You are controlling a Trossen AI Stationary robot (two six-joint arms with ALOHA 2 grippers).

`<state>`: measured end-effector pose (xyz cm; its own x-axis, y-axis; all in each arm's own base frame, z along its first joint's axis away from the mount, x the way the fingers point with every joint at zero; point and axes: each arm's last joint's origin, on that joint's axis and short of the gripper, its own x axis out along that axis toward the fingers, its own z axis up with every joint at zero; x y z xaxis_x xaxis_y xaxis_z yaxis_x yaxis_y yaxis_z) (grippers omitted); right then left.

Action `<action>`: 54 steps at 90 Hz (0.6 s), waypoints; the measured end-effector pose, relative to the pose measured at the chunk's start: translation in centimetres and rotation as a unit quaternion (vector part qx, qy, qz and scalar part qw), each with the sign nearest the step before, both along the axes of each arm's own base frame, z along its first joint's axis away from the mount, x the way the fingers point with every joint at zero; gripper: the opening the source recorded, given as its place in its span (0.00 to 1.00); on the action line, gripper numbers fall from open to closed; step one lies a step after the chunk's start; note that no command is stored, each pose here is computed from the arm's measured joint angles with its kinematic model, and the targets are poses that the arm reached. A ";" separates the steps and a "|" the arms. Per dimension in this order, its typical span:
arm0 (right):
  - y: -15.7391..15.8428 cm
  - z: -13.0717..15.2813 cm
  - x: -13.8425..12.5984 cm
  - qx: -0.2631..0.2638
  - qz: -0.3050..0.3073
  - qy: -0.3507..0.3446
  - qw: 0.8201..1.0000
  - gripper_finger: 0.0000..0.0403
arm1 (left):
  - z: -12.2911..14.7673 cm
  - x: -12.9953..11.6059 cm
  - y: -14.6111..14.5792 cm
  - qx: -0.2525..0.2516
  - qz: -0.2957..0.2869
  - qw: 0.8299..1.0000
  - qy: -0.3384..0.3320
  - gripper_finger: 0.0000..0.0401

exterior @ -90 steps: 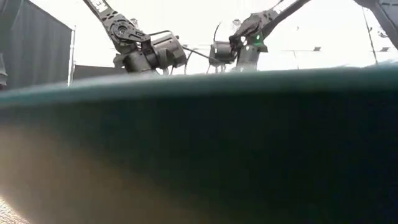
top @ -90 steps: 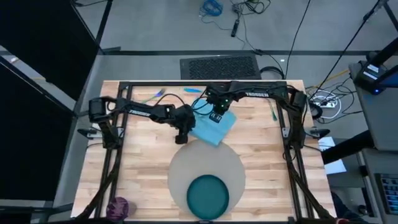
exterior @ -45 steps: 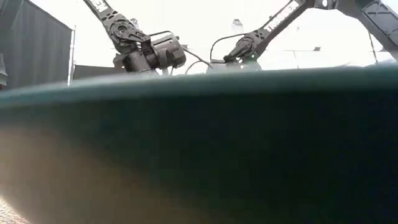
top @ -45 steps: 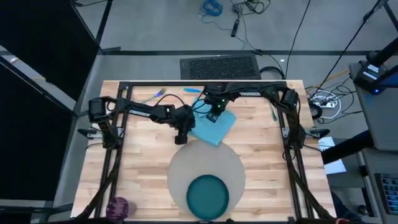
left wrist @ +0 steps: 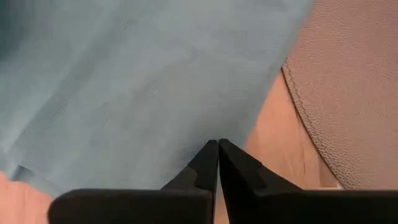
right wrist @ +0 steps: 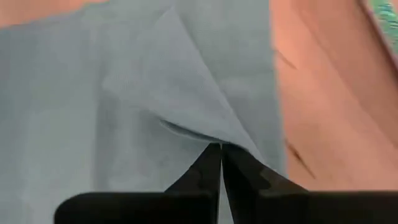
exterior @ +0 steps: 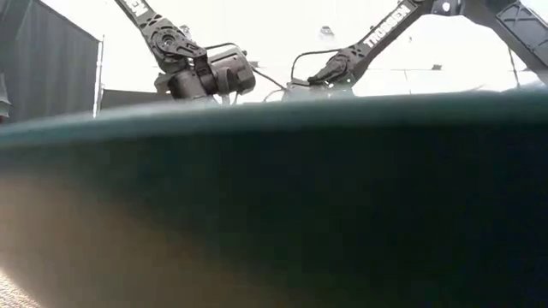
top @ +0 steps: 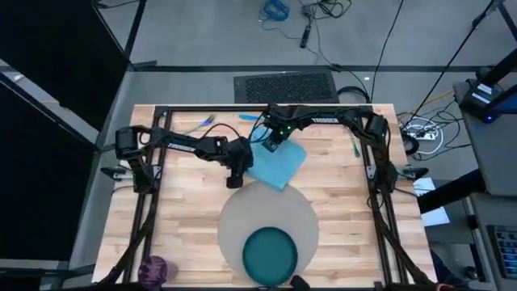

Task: Set table place
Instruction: Fold the blue napkin

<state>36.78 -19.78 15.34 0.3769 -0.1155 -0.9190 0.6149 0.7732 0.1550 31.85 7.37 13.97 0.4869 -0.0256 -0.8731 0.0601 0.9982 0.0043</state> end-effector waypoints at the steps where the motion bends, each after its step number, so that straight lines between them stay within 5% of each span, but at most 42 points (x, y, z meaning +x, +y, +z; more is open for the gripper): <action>1: 0.0 0.0 0.0 -0.002 -0.003 -0.001 1.000 0.00 | 0.0 0.0 0.0 0.000 0.000 1.000 0.000 0.00; 28: -0.2 0.7 0.1 -0.041 -0.042 -0.002 0.998 0.00 | 0.0 0.0 0.0 0.000 -0.001 1.000 0.002 0.00; 54: 2.6 7.7 -4.0 0.001 -0.005 0.055 0.998 0.00 | 2.3 -0.3 0.3 0.047 0.004 0.998 -0.036 0.00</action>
